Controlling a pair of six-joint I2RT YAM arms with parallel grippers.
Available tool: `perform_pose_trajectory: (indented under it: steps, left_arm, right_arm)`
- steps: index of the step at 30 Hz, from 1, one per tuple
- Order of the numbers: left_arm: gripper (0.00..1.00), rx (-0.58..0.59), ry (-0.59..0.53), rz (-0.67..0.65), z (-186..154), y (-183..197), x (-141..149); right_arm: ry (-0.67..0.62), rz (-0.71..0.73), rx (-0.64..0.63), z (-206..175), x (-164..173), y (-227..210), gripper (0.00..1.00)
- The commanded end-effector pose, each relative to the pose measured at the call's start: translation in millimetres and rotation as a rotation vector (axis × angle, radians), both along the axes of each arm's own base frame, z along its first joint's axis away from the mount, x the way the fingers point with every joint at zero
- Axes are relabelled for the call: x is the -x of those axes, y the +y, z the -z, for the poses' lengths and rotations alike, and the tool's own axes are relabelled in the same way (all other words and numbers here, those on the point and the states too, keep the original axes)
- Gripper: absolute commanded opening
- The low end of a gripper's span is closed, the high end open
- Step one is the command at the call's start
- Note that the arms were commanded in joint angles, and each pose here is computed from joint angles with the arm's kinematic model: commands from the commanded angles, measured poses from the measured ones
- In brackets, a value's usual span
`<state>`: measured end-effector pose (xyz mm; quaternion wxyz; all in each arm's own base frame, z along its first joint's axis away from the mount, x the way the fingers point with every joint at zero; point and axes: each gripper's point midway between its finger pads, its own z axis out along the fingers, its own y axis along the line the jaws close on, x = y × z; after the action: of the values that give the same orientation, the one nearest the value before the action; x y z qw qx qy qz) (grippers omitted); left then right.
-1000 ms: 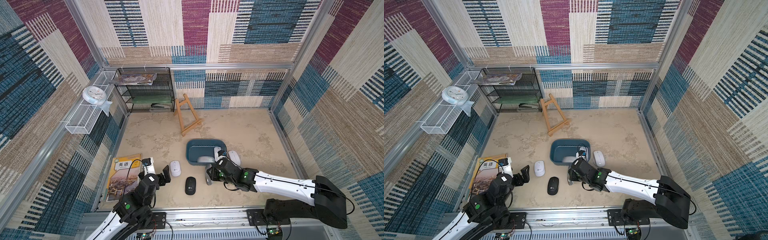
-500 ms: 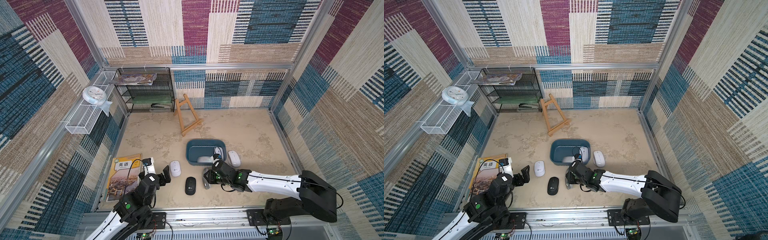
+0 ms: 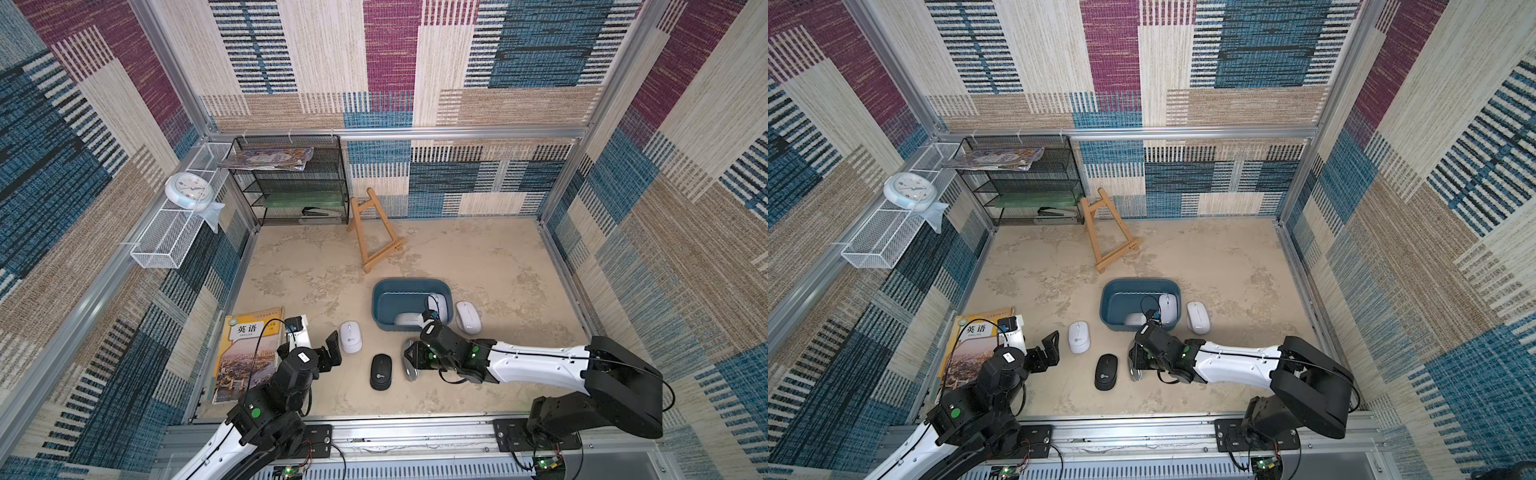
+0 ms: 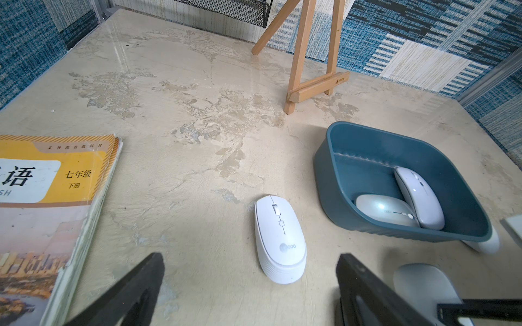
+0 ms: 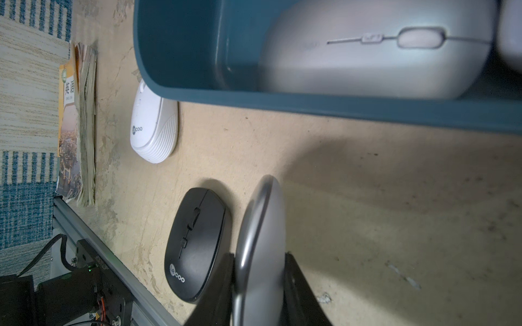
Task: Take out the mouse from the storage box
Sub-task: Place the mouse at the center of the board.
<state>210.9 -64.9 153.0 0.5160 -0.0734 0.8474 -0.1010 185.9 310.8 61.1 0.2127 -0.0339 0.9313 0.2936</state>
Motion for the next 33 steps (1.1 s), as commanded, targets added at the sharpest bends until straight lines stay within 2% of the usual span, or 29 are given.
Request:
perform_pose_trajectory:
  steps: [1,10,19,30,33]
  left_arm:
    - [0.99,0.002,-0.014,-0.008,-3,1,-1]
    - [0.99,0.005,-0.013,-0.007,-3,1,-1]
    - [0.99,0.003,-0.011,0.003,-3,-1,-2]
    - [0.99,0.003,-0.008,0.001,-2,-1,-2]
    - [0.99,0.002,-0.008,0.005,-2,-2,-2]
  right_arm:
    - [0.013,0.047,-0.014,3,-2,-2,0.29]
    - [0.054,0.085,0.010,13,-3,-11,0.33]
    - [0.056,0.086,-0.077,11,-5,-9,0.35]
    - [0.086,0.100,-0.124,15,-8,-10,0.37]
    - [0.088,0.111,-0.142,16,-8,-13,0.40]
